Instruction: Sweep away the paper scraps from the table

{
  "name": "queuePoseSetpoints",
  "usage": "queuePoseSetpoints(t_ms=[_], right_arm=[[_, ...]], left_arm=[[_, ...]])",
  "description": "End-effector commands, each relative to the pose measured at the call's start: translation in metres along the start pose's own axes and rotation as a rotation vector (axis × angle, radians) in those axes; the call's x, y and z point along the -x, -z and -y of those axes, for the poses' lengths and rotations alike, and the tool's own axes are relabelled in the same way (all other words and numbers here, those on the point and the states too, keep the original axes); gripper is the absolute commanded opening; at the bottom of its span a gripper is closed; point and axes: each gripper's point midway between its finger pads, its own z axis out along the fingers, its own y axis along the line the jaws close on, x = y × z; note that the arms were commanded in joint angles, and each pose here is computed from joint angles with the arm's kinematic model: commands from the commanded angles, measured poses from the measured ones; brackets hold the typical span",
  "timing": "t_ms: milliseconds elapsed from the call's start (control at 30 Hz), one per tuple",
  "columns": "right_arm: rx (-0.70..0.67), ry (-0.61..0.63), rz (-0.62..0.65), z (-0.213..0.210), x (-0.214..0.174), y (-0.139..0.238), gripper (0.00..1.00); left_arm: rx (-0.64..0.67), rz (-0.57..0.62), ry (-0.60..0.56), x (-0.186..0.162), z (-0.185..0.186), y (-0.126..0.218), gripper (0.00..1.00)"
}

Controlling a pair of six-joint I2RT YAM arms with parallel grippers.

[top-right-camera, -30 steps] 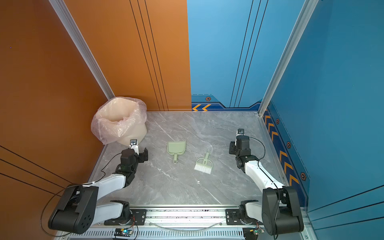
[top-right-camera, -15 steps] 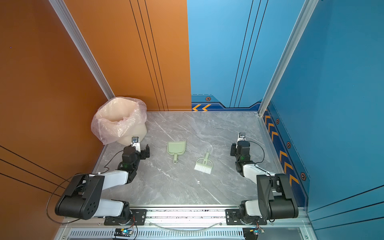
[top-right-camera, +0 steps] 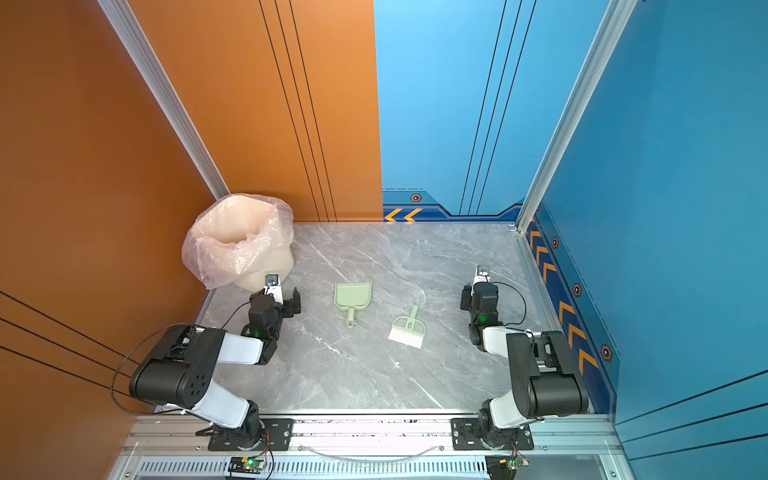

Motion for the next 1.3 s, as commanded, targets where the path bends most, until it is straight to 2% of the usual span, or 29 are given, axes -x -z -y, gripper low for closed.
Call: queuePoseSetpoints(t_ms=[0, 367, 500, 567, 633, 667, 700, 1267], right_arm=[[-0.027, -0.020, 0.042, 0.006, 0.006, 0.001, 0.50], [-0.013, -0.014, 0.084, 0.003, -0.002, 0.005, 0.57], [-0.011, -0.014, 0.087, 0.002, -0.001, 0.005, 0.68], [-0.012, -0.013, 0.086, 0.003, -0.002, 0.005, 0.70], [-0.013, -0.013, 0.084, 0.003, -0.002, 0.005, 0.82], [-0.013, -0.013, 0.083, 0.003, -0.002, 0.005, 0.98], [-0.012, -0.013, 0.085, 0.003, -0.002, 0.005, 1.00], [-0.010, -0.013, 0.085, 0.002, -0.002, 0.005, 1.00]], left_arm=[[0.053, 0.020, 0.011, 0.006, -0.010, -0.002, 0.98], [0.085, -0.012, 0.066, 0.003, -0.024, -0.008, 0.98], [-0.033, -0.019, 0.027, 0.005, -0.004, -0.010, 0.98], [-0.046, -0.020, 0.025, 0.004, -0.002, -0.010, 0.98], [-0.064, -0.024, 0.025, 0.003, 0.000, -0.010, 0.98], [-0.066, -0.025, 0.024, 0.003, 0.000, -0.010, 0.98], [-0.065, -0.024, 0.026, 0.003, -0.001, -0.010, 0.98], [-0.066, -0.022, 0.027, 0.004, -0.001, -0.010, 0.98]])
